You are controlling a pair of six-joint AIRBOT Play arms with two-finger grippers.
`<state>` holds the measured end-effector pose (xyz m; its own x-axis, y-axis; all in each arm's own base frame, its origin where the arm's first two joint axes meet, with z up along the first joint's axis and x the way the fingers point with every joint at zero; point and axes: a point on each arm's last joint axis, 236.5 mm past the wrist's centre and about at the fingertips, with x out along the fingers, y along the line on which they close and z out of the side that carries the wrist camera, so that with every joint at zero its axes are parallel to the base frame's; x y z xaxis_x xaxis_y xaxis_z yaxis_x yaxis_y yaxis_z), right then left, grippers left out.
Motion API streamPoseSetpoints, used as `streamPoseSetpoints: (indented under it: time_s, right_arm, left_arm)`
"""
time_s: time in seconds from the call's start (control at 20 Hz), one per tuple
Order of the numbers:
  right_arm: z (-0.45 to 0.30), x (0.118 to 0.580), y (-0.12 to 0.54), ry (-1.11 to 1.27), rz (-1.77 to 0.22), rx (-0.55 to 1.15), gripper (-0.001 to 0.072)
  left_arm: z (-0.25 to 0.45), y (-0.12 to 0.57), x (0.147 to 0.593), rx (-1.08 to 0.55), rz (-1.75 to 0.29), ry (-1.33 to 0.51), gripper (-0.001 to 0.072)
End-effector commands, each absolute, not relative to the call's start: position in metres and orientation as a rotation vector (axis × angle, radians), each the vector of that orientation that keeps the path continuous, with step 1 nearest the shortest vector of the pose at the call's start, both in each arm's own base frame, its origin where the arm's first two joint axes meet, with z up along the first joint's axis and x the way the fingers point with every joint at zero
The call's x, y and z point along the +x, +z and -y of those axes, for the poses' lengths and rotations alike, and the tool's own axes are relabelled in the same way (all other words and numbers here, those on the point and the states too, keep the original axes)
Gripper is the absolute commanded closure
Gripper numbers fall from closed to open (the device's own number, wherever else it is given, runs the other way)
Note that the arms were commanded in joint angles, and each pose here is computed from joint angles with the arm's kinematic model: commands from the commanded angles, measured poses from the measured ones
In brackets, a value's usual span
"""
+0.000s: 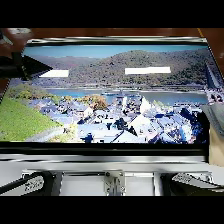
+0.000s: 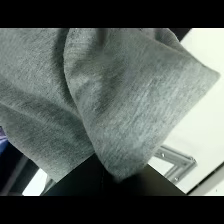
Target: Fold the shirts.
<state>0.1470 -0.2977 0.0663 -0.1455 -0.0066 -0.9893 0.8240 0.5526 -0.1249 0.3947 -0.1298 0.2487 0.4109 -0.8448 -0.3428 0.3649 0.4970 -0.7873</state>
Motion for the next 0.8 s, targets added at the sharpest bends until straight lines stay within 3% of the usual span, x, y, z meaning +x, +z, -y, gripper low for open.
streamPoseSetpoints:
  time_s: [0.0,0.05,0.1,0.15,0.3,0.4,0.55,0.65,0.75]
  right_arm:
    - [0.296,0.113,0.039,-0.935,-1.691,0.702,0.0644]
    - [0.303,0.113,0.03,-0.959,-1.67,0.685,0.0619]
    - [0.307,0.116,0.024,-0.962,-1.652,0.673,0.0374]
    - [0.305,0.116,0.021,-0.95,-1.659,0.67,0.0042]
    - [0.315,0.113,0.035,-0.966,-1.659,0.618,0.0022]
    - [0.336,0.144,0.067,-0.973,-1.499,0.57,0.0023]
    - [0.34,0.241,0.134,-0.808,-1.183,0.433,0.003]
    - [0.282,0.324,0.162,-0.542,-1.026,0.418,0.0029]
    - [0.2,0.374,0.159,-0.309,-1.049,0.391,0.0022]
  left_arm:
    - [0.138,0.25,0.393,-0.68,-0.816,-0.861,0.0669]
    - [0.139,0.25,0.393,-0.679,-0.818,-0.863,0.0668]
    - [0.139,0.25,0.393,-0.679,-0.818,-0.864,0.0668]
    - [0.14,0.251,0.394,-0.68,-0.814,-0.863,0.0668]
    - [0.136,0.254,0.406,-0.692,-0.773,-0.828,0.0668]
    - [0.131,0.257,0.418,-0.702,-0.728,-0.787,0.0669]
    - [0.125,0.23,0.431,-0.654,-0.786,-0.643,0.0672]
    - [0.132,0.191,0.433,-0.506,-0.88,-0.511,0.0672]
    - [0.142,0.145,0.427,-0.332,-0.999,-0.36,0.0672]
